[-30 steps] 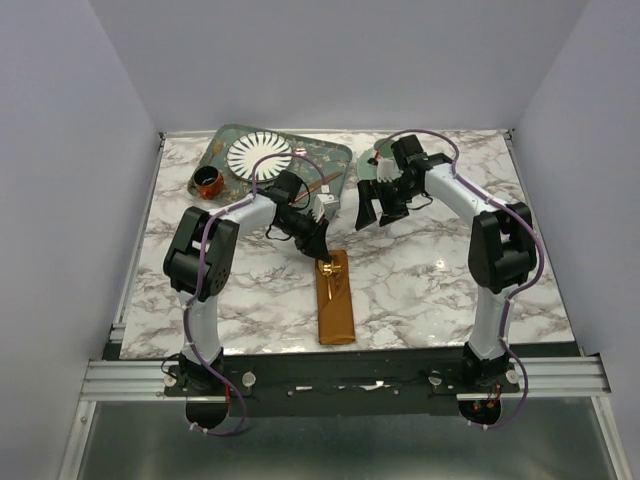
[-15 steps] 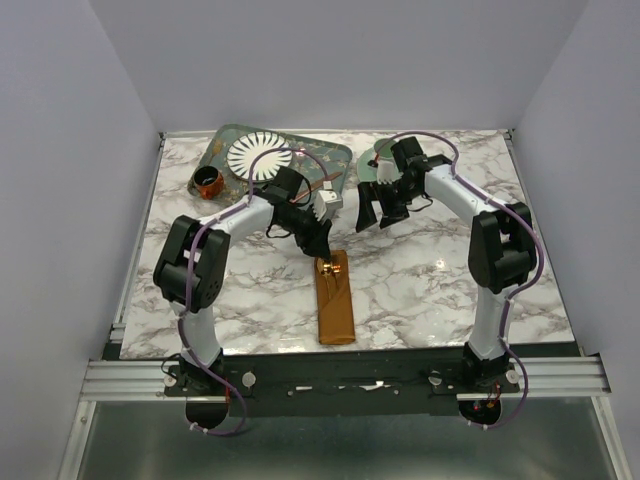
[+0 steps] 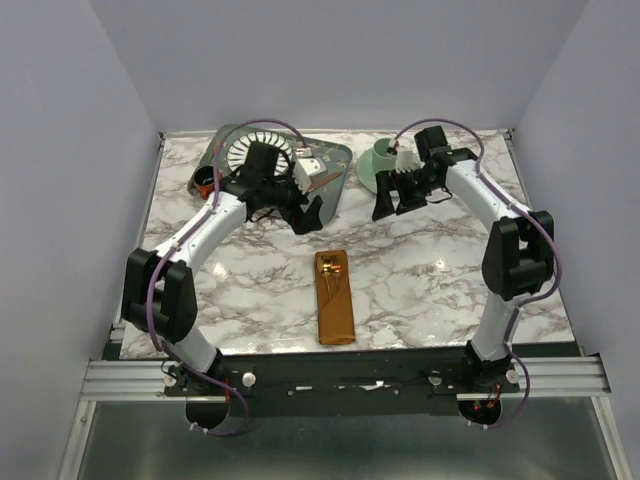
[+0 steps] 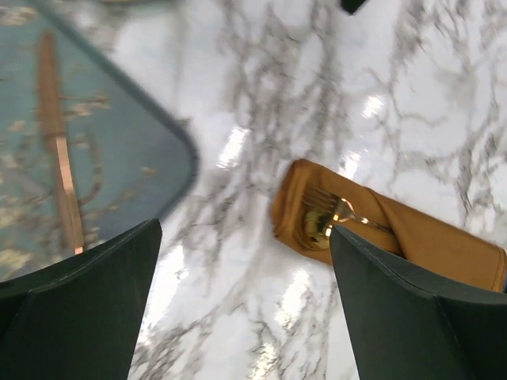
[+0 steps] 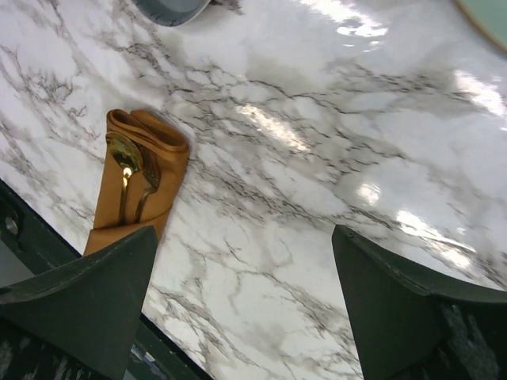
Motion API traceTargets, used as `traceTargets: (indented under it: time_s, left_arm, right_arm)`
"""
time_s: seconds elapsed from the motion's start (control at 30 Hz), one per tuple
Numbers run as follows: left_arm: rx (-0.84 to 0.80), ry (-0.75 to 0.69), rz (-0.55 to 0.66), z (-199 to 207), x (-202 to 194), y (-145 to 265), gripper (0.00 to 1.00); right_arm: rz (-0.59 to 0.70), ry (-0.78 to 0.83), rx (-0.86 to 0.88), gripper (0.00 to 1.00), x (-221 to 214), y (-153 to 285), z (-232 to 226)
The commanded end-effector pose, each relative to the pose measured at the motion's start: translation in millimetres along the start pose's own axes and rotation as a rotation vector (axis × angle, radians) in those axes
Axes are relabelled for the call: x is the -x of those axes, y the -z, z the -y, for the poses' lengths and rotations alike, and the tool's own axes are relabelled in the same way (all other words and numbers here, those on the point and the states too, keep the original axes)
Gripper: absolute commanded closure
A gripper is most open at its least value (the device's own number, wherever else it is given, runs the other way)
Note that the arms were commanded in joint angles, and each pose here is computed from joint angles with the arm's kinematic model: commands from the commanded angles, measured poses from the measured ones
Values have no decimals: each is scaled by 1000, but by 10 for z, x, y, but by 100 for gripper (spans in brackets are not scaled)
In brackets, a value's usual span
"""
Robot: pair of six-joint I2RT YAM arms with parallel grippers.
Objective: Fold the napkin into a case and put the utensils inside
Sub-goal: Reset both arms
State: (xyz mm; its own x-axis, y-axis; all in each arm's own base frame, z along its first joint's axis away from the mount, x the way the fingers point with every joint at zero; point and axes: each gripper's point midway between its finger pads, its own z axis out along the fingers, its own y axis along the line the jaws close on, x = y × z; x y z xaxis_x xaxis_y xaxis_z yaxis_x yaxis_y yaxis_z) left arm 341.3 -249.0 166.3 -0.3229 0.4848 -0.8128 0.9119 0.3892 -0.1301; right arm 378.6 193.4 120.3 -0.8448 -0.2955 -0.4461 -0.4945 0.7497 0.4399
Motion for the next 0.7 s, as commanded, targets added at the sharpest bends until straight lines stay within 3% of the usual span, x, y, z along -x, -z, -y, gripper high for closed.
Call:
traceTargets:
  time_s: [0.0, 0.13, 0.3, 0.47, 0.67]
  left_arm:
    - [229, 184, 93, -549, 333, 673, 1]
    - [427, 338, 57, -969, 262, 1118, 1]
    - [596, 380, -31, -1094, -104, 1436, 1]
    - [612, 439, -84, -832, -575, 1392, 1]
    - [656, 460, -97, -677, -834, 1345, 1]
  right_arm:
    - [109, 8, -61, 0, 131, 598, 285]
    - [178, -65, -110, 0, 45, 958, 573]
    - [208, -141, -205, 0, -313, 1264, 831]
    - [193, -168, -224, 0, -801, 1199, 684]
    - [223, -160, -240, 0, -1083, 1187, 553]
